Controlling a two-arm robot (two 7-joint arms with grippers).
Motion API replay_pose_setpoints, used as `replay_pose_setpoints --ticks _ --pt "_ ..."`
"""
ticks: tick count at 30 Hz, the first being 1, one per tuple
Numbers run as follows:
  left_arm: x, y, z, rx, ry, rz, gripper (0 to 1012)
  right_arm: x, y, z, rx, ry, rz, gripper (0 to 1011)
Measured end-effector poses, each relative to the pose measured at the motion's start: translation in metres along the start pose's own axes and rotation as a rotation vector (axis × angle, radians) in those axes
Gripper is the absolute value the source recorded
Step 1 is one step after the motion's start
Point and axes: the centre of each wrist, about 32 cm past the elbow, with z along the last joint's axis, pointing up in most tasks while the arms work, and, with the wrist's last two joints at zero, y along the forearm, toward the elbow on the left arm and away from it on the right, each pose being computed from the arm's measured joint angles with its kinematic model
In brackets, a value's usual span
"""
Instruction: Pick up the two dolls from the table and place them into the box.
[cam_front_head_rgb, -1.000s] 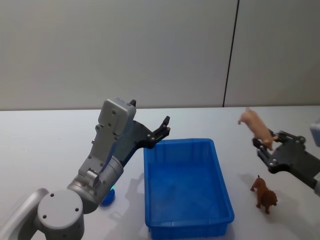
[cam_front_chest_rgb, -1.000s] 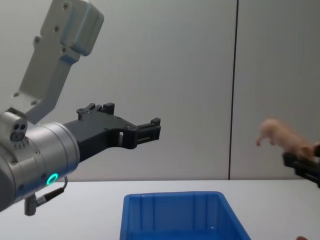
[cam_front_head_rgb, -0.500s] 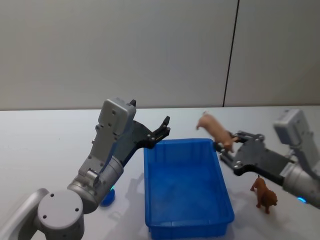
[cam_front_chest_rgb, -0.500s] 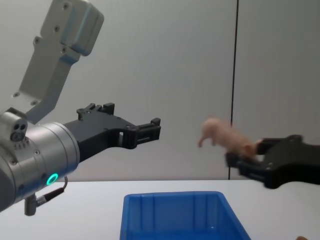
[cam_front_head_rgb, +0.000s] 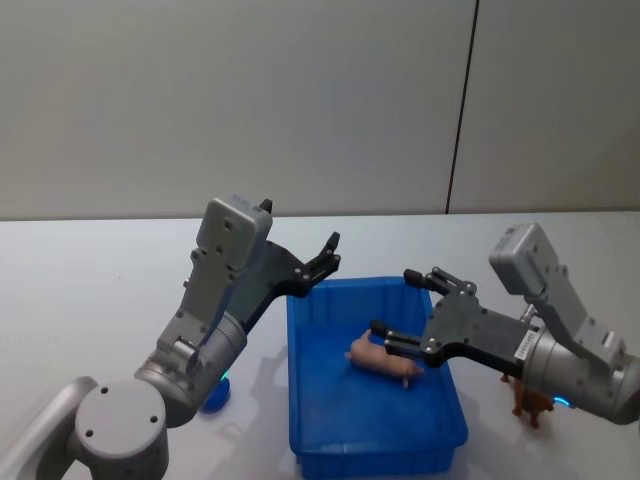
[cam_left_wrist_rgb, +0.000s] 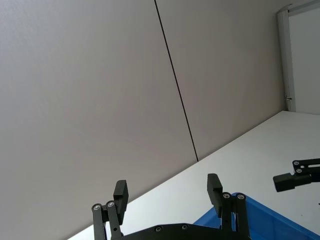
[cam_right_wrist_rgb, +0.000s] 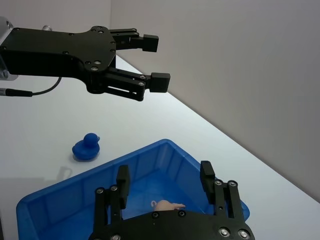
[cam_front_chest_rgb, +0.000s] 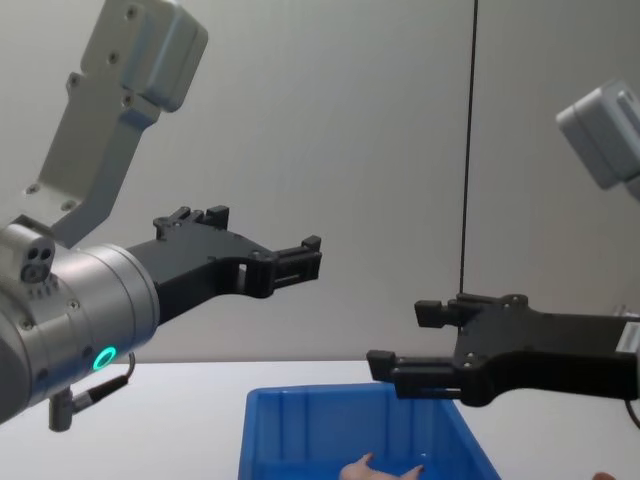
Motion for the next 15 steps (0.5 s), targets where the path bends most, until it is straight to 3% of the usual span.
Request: replay_pose_setpoints --ticks 7,15 --pt "0.0 0.0 0.0 0.0 0.0 0.0 1001 0.003 -0.003 0.0 -0.002 0.001 -0.019 998" --pt "0.0 0.0 0.0 0.0 0.0 0.0 1001 0.005 -0.021 -0.005 -0.019 0.034 -0.095 1001"
